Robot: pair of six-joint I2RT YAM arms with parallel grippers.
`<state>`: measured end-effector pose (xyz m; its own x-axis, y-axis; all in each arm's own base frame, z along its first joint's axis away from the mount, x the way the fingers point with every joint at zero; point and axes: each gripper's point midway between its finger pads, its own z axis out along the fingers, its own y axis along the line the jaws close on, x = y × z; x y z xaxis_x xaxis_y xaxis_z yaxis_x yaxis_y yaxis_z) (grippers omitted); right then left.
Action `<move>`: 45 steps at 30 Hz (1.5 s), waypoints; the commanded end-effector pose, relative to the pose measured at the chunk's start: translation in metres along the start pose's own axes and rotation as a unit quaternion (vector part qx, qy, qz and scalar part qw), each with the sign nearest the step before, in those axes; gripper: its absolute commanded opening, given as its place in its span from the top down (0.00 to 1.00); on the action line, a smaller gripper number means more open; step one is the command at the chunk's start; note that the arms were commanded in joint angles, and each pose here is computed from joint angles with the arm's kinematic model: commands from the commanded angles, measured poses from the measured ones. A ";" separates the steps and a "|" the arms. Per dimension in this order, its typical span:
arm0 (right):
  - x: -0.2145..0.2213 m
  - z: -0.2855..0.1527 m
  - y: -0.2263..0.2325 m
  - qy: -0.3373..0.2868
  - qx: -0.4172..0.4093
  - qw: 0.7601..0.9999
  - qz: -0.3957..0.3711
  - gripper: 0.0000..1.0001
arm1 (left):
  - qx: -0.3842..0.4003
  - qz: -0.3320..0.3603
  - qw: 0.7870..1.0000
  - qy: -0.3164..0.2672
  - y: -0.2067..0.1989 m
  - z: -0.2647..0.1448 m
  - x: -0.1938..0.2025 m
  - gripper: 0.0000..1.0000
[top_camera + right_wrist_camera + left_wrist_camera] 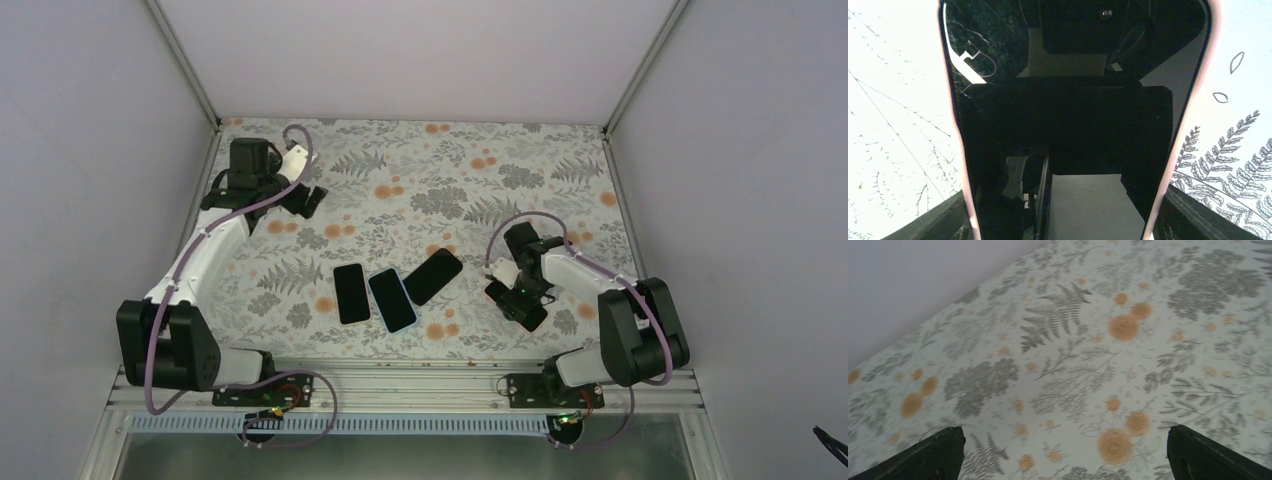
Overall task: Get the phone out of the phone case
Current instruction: Pick up the phone at the center of the board.
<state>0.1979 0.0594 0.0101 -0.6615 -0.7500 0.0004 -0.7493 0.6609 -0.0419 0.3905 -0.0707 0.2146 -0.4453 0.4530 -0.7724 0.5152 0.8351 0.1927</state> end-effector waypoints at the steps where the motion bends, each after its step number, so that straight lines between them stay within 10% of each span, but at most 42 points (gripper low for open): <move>1: -0.013 0.002 -0.018 -0.017 0.047 0.999 -0.016 0.36 | 0.074 0.015 0.997 0.000 -0.026 0.005 -0.018 0.00; 8: -0.072 -0.063 -0.045 -0.148 0.101 0.984 -0.021 0.40 | 0.312 0.001 0.950 0.004 -0.090 0.011 -0.045 0.00; 17: -0.144 -0.116 -0.065 -0.237 0.162 0.958 -0.033 0.43 | 0.420 -0.013 0.906 0.054 -0.155 0.048 -0.081 0.00; 45: -0.275 -0.171 -0.039 -0.341 0.207 0.914 -0.077 0.41 | 0.530 -0.087 0.836 0.110 -0.215 0.108 -0.103 0.06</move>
<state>0.3828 0.2279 0.1474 -0.3121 -0.8143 -0.4893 -0.7226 0.5379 -0.4342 0.4133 -0.3194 0.1796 -0.6458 0.4993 -0.5776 0.7464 0.2537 -0.6153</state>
